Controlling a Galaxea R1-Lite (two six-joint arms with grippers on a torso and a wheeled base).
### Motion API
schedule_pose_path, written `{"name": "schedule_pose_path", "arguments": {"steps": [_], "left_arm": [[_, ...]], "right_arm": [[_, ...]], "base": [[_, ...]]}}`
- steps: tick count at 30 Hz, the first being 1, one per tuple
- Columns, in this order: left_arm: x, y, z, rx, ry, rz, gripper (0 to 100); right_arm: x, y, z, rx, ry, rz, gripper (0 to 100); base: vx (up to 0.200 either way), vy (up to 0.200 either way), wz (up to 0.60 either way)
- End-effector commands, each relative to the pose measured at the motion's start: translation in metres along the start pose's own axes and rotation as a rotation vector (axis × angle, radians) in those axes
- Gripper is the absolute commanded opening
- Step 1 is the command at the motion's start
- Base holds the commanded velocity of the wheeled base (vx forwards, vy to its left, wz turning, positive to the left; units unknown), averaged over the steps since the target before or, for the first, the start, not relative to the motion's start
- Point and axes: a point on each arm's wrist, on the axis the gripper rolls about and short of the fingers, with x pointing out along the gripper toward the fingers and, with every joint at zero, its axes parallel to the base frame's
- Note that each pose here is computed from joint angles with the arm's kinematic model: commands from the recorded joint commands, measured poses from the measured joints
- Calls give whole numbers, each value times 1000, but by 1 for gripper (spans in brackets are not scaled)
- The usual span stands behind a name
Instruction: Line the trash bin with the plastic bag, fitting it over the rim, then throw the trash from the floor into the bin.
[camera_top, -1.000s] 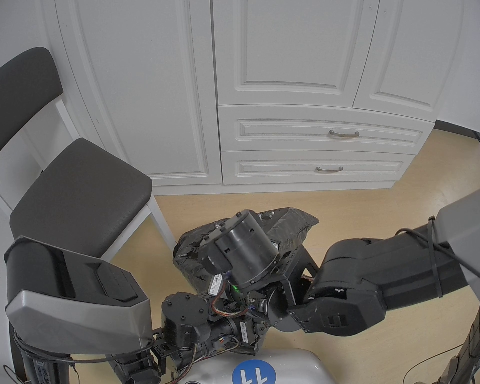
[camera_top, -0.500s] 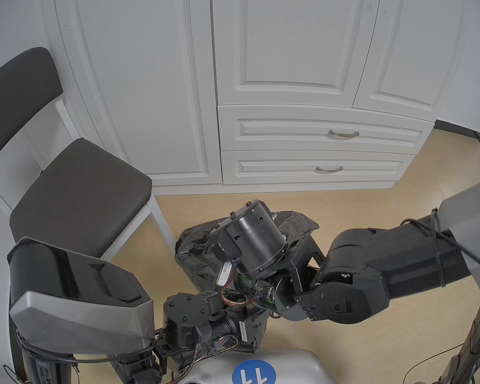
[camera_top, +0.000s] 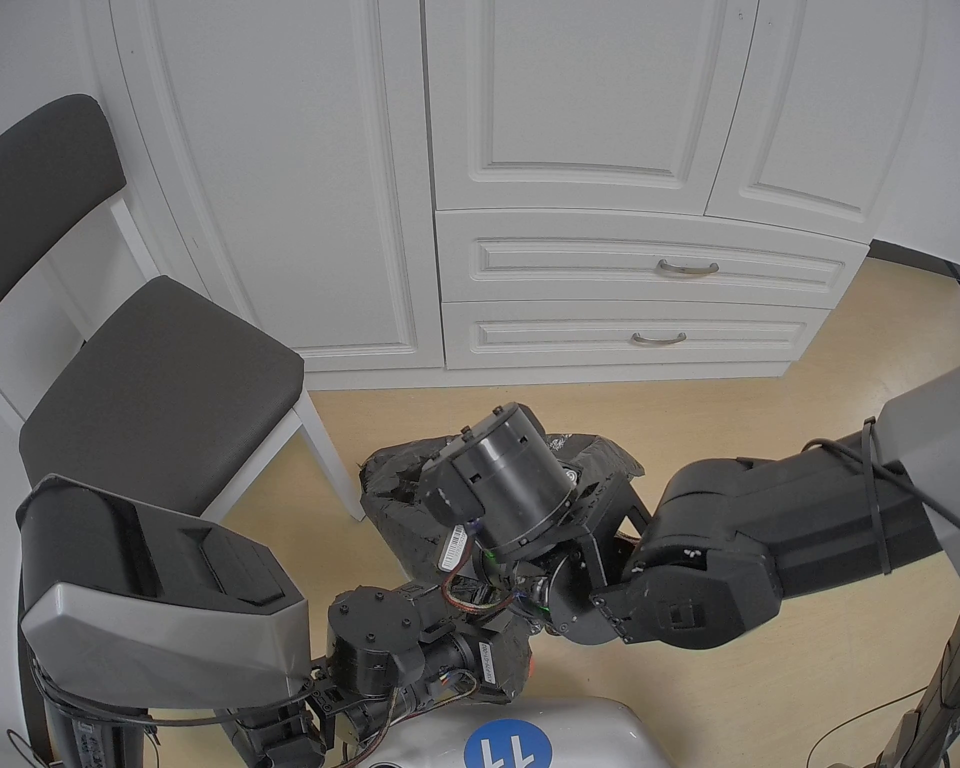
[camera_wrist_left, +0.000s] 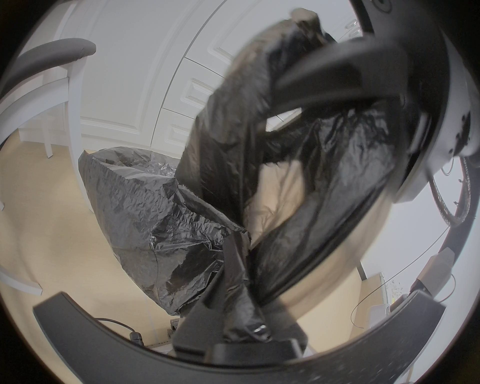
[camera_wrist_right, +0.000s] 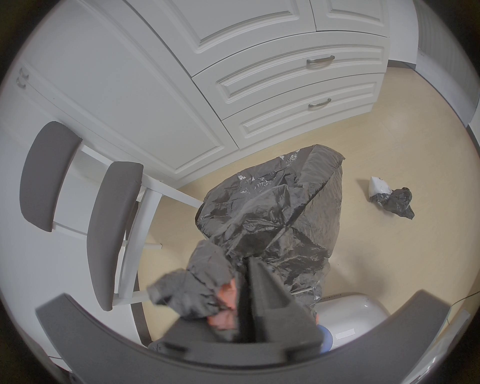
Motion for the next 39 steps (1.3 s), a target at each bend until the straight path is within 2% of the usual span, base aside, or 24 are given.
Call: {"name": "schedule_pose_path", "arguments": {"steps": [1,12,17,23,24,25,37,39], "left_arm": [[0,0,1,-1,-4,0,0],[0,1,4,-4,-14,3,0],[-1,1,5,-5,-17,3,0],[-1,1,5,-6,-17,3,0],[-1,1,6,-7,-20,2,0],[-1,1,6,-7,-22,2,0],[-2,0,12,-10,-41,-4,0],[-6,-6,21,-15,-73,-25,0]], "right_arm": [[-4,-2,1,-6,0,-1,100],[-27,-22,29,-45,-39,-13,100],[-48,-36,37,-109,-41,-3,100],[-60,-49,33,-182,-9,12,100],[-69,-56,32,-234,10,42,100],[-75,-59,33,-248,11,62,100],[-123,-81,44,-326,-37,161,100],[-133,-86,48,-325,-56,177,100]], "base": [[0,0,0],[0,0,0],[0,0,0],[0,0,0],[0,0,0],[0,0,0],[0,0,0],[0,0,0]]}}
